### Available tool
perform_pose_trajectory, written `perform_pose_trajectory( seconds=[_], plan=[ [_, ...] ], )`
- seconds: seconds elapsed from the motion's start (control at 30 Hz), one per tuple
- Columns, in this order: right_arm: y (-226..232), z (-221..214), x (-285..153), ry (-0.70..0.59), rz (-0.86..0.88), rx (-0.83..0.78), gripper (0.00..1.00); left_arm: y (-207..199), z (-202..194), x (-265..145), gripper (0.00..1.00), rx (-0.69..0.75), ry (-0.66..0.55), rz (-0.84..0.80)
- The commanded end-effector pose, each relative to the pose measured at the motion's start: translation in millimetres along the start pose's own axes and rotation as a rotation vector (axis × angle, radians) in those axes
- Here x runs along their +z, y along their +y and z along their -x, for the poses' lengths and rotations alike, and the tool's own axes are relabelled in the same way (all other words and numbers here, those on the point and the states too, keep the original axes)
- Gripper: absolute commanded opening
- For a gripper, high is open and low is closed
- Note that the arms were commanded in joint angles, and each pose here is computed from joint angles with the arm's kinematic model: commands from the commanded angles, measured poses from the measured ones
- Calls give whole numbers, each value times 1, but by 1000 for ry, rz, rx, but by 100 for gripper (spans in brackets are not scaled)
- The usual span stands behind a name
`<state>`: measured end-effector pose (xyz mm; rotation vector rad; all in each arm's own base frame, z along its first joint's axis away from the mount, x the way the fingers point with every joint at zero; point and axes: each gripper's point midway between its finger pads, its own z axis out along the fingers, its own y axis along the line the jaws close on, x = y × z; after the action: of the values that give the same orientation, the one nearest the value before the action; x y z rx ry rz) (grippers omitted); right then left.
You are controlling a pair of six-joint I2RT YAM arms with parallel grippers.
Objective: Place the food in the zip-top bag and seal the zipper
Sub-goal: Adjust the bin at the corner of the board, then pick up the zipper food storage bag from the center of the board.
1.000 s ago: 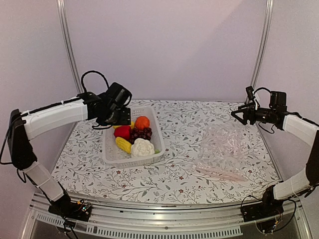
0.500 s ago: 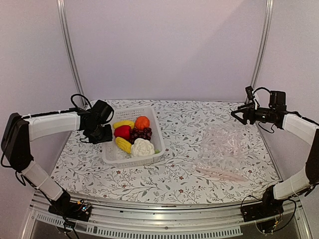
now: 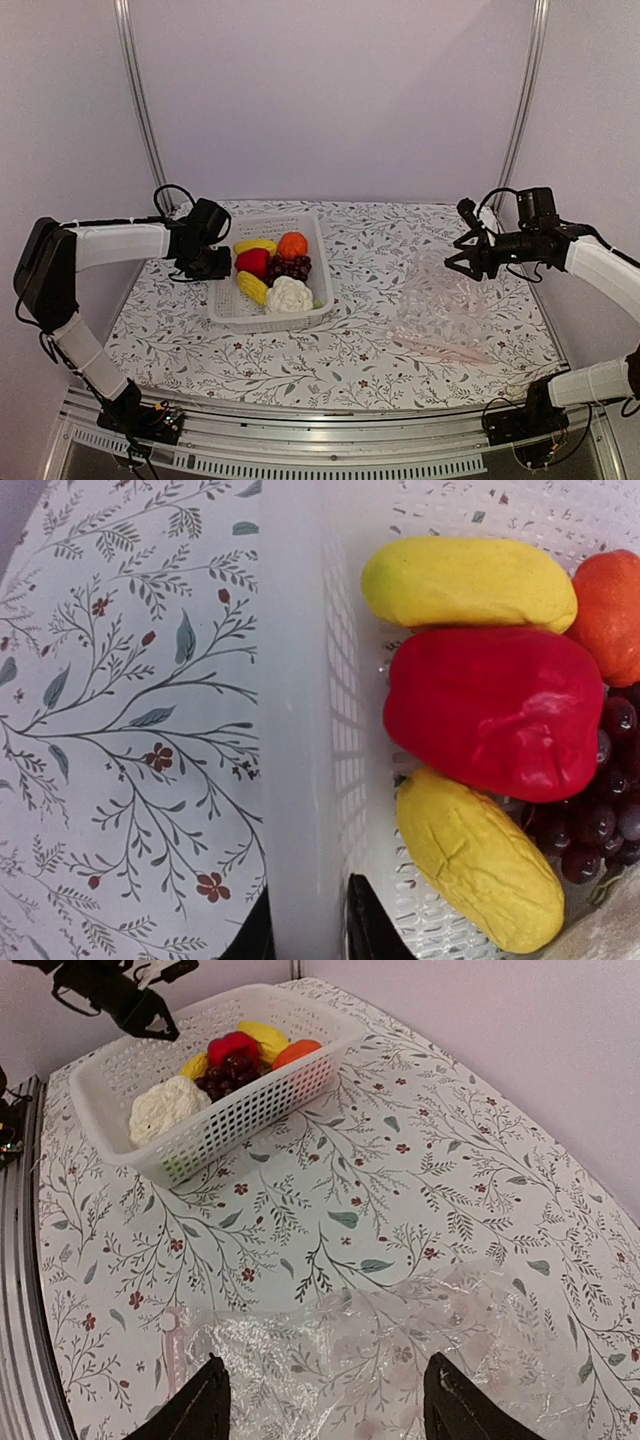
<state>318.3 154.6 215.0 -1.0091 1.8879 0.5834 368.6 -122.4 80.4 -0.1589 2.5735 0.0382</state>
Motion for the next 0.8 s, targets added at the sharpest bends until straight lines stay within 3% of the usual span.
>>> perform_pose_trajectory(
  seconds=[0.0,0.13,0.17,0.3,0.47,0.77],
  plan=[
    [39,-72,7,250,35,-95,63,-20,24,1,18,44,-54,-80],
    [68,-107,9,370,71,-178,63,-32,26,2,18,65,-72,-122],
    [73,-114,9,395,78,-199,65,-32,28,2,22,74,-80,-118],
    [85,-137,8,484,56,-286,74,-19,45,-4,57,63,-113,-18],
    [89,-158,10,566,30,-337,76,-8,74,-34,74,51,-204,64],
    [96,-164,24,650,-48,-468,75,-10,99,-78,75,-11,-329,47]
  ],
)
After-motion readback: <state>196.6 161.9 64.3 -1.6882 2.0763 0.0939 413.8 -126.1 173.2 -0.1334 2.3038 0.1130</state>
